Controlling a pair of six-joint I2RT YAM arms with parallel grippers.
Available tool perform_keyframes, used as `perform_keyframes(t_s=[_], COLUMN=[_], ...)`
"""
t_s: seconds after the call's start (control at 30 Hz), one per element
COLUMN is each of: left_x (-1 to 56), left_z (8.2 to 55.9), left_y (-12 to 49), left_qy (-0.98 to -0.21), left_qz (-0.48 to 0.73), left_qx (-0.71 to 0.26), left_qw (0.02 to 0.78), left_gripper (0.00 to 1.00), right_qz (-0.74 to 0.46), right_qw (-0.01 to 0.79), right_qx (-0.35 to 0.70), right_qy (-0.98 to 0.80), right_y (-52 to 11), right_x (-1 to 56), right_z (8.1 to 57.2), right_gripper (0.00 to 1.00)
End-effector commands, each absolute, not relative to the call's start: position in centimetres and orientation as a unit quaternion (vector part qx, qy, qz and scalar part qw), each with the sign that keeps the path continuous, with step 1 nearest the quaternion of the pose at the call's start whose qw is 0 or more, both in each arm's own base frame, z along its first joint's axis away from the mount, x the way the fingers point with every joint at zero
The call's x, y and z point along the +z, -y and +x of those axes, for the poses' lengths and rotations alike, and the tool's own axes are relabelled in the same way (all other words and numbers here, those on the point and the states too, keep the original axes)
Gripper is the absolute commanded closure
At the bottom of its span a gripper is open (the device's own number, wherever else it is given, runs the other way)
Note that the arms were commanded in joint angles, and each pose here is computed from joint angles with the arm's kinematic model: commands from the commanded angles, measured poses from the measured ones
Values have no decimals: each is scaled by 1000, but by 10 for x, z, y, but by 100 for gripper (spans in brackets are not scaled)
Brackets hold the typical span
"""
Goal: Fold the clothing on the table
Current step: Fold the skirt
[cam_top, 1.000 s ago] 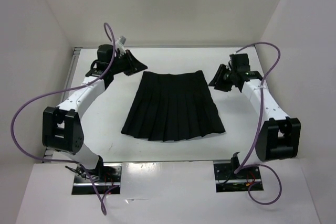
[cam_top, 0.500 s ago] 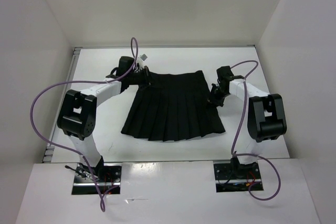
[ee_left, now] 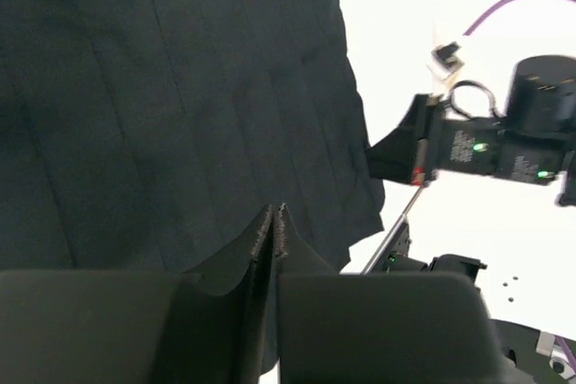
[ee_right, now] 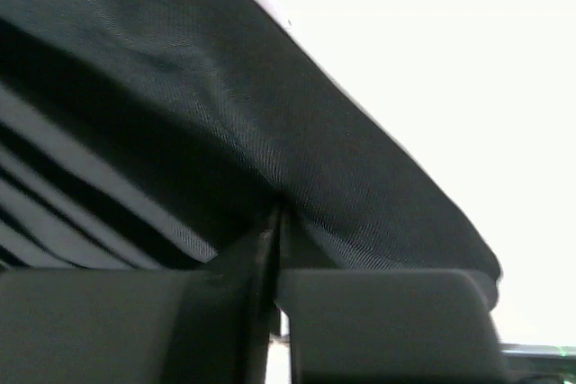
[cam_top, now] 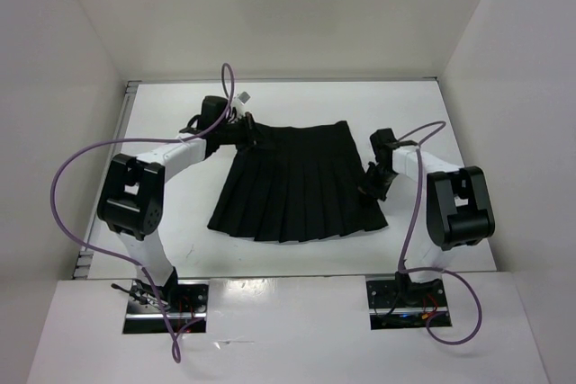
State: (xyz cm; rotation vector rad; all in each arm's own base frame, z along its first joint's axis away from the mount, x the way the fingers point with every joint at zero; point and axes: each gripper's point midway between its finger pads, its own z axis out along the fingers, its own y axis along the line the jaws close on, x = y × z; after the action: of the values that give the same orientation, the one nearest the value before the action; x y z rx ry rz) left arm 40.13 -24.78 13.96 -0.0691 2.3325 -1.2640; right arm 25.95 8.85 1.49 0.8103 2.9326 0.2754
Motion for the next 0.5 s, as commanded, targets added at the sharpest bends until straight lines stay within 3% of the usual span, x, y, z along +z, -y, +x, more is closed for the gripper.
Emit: perform_keyframes(t_s=[0.0, 0.07, 0.13, 0.2, 0.47], left_x=[174, 180, 186, 183, 164], left_z=[411, 419, 434, 445, 498], left_y=[230, 214, 185, 156, 110], left_qy=[-838, -841, -850, -854, -857], left_qz=[-15, -19, -42, -59, -16], left_qx=[-465, -446, -410, -384, -347], left_qw=[286, 305, 327, 345, 379], left_gripper=[87, 78, 64, 60, 47], right_qz=[266, 255, 230, 202, 100], right_qw=[136, 177, 227, 265, 280], right_qx=[77, 64, 67, 62, 74], right_qy=[-951, -949, -944, -941, -952], right_y=[-81, -74, -72, -69, -70], right_x=[72, 100, 139, 166, 154], right_z=[309, 329, 354, 376, 445], right_gripper=[85, 74, 56, 43, 38])
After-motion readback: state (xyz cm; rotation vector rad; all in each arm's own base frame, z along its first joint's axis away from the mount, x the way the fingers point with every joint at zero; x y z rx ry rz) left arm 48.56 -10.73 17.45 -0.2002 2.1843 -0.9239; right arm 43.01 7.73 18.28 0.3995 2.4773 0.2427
